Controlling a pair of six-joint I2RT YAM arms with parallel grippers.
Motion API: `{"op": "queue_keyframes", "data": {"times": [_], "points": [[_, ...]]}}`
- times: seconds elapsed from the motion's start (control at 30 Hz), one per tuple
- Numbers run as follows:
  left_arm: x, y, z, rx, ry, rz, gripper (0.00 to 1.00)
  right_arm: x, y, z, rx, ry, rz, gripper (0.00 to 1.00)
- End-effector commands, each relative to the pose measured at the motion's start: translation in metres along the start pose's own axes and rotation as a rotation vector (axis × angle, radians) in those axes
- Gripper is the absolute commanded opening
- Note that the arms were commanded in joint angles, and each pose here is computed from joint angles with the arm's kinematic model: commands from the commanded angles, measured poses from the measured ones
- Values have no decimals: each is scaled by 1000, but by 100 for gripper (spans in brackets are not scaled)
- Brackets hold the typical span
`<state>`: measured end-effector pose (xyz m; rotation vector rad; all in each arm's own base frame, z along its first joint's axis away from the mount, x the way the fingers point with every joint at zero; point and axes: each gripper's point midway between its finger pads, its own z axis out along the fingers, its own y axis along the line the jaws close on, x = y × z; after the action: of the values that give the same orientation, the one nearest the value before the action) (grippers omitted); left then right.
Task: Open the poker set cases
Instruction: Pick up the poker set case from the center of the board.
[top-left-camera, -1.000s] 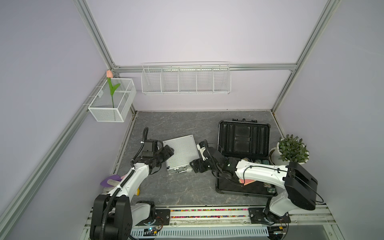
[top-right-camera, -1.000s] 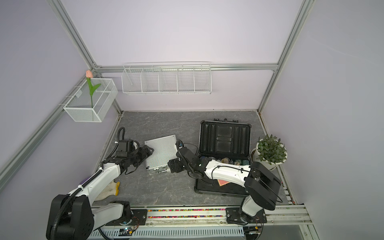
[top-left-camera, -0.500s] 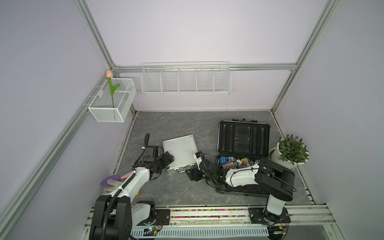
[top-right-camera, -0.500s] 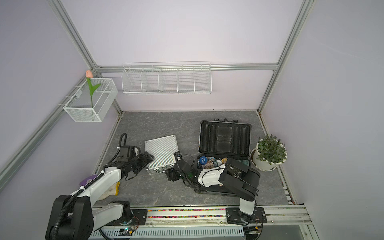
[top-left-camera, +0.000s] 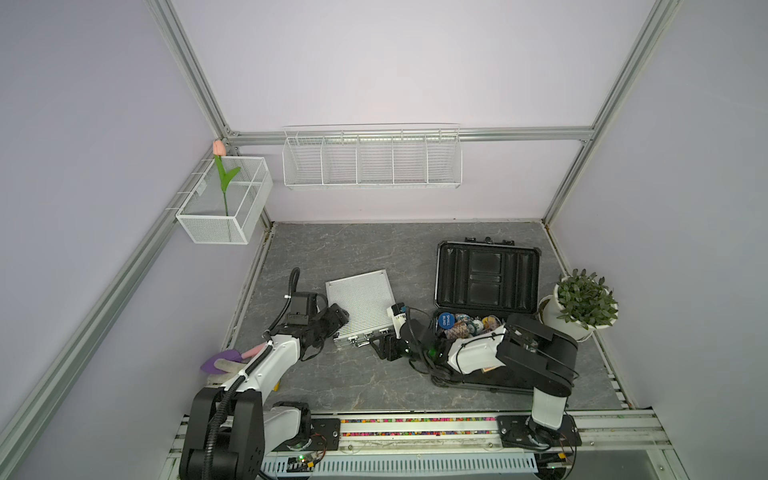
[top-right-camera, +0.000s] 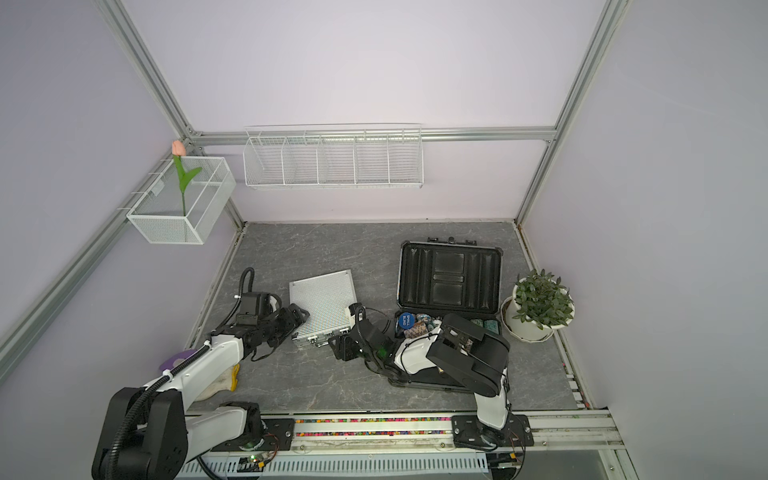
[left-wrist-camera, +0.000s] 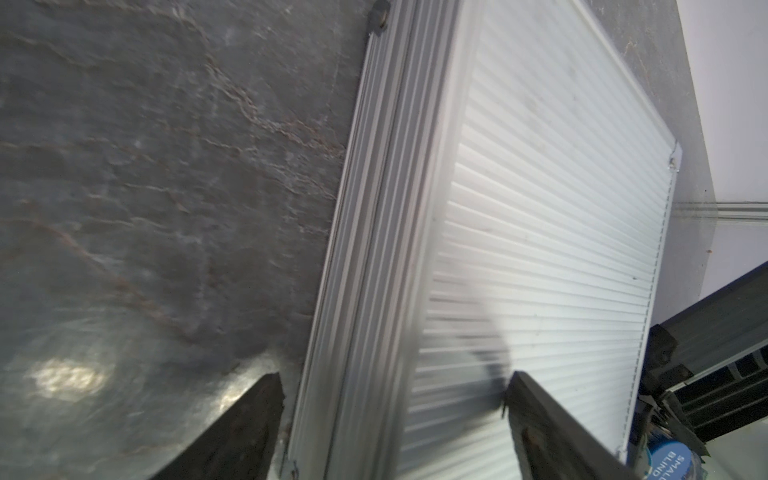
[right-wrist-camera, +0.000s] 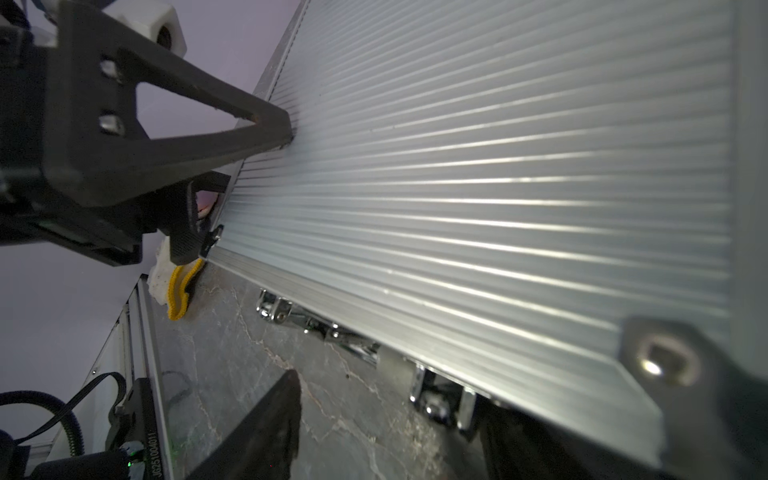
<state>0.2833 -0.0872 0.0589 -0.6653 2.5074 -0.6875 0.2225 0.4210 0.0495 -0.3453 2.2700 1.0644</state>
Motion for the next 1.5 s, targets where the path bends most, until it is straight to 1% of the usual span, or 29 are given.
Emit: {"op": "queue_keyframes", "data": {"times": [0.0,0.07,0.3,0.67,0.8,1.13,1.2,1.27,1.37,1.47], "points": [[4,5,4,-18,10,0,86,-5,15,-4,-84,-22,50,64],[4,5,4,-19,12,0,86,-6,16,-6,-87,-27,64,60],[3,5,6,-17,11,2,85,-6,19,-12,-115,-31,82,54],[3,4,10,-9,18,-3,85,-4,14,-9,-130,-31,135,49],[3,4,12,-12,20,0,85,-3,10,-6,-141,-28,163,44],[-1,1,14,0,16,-5,84,-1,2,1,-125,-7,231,41],[-1,-1,14,4,14,-5,84,-2,2,2,-126,-8,249,39],[-2,-2,14,8,14,-6,84,-3,2,4,-130,-6,261,34],[-4,-4,15,12,12,-6,84,-3,2,6,-133,0,274,32],[-5,-6,16,22,13,-12,84,-1,-1,8,-129,6,302,27]]}}
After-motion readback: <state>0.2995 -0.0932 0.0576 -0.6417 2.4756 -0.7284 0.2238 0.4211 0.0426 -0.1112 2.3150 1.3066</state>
